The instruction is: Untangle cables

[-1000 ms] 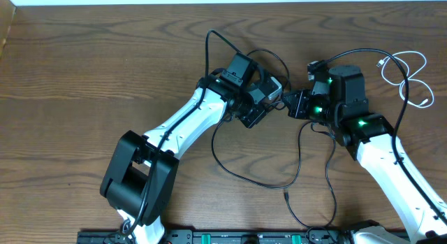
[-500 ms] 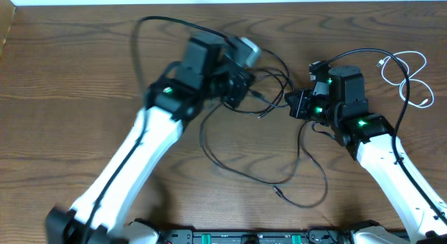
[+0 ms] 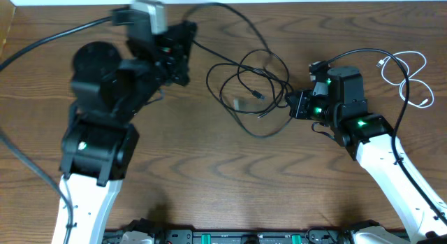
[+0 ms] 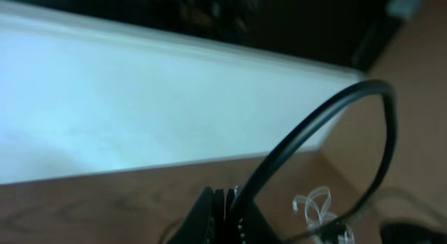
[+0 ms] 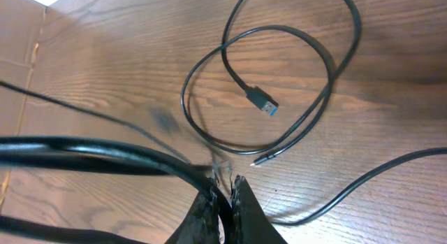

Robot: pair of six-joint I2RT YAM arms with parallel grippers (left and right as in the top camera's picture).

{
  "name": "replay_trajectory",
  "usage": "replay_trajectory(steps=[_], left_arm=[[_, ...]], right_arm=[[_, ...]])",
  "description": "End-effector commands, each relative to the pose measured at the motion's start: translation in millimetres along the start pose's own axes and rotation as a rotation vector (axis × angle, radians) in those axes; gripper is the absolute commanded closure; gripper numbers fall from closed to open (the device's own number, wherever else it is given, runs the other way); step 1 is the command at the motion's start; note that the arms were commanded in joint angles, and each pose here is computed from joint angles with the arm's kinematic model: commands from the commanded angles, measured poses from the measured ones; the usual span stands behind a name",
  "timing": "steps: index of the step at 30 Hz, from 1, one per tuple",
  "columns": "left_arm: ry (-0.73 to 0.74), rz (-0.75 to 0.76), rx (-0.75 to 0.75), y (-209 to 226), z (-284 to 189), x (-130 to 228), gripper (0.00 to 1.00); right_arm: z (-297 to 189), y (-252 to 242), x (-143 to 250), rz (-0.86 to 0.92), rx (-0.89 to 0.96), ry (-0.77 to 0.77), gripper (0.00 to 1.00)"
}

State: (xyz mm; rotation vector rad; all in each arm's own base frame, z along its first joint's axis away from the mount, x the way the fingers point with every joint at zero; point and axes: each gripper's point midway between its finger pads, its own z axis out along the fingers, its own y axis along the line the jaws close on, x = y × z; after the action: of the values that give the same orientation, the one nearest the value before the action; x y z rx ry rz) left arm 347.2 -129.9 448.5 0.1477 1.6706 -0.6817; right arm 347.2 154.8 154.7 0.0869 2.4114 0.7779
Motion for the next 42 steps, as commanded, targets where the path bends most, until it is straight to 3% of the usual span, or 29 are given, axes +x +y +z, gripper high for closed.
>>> replay_trajectory(steps=[1,8,16,24,27,32,38,42], left_arm=[[-0.181,-0.075,-0.107,18,-22,-46,0.93],[-0.431,-0.155,-0.186,40,-49,-101,0.92],[-0.609,-0.230,-0.230,65,-78,-137,0.92],[-0.632,-0.224,-0.298,86,-90,-141,0.92],[-0.643,-0.220,-0.326,94,-96,-143,0.92],[-0.621,-0.232,-0.372,107,-98,-137,0.92],[-0.559,-0.260,-0.404,116,-93,-122,0.92],[-0.456,-0.310,-0.467,132,-84,-94,0.92]], right_arm=[[-1,-13,-3,-0.003,0.063,-0.020,0.99],[0,-22,-4,0.001,0.112,-0.029,0.99],[20,-65,1,0.023,0.288,-0.014,0.99],[36,-109,11,0.138,0.351,0.044,0.99],[34,-108,10,0.186,0.273,0.066,0.99],[26,-82,3,0.189,-0.016,0.111,0.99],[11,-118,-1,0.282,0.062,0.090,0.99],[11,-104,0,0.264,-0.021,0.112,0.99]])
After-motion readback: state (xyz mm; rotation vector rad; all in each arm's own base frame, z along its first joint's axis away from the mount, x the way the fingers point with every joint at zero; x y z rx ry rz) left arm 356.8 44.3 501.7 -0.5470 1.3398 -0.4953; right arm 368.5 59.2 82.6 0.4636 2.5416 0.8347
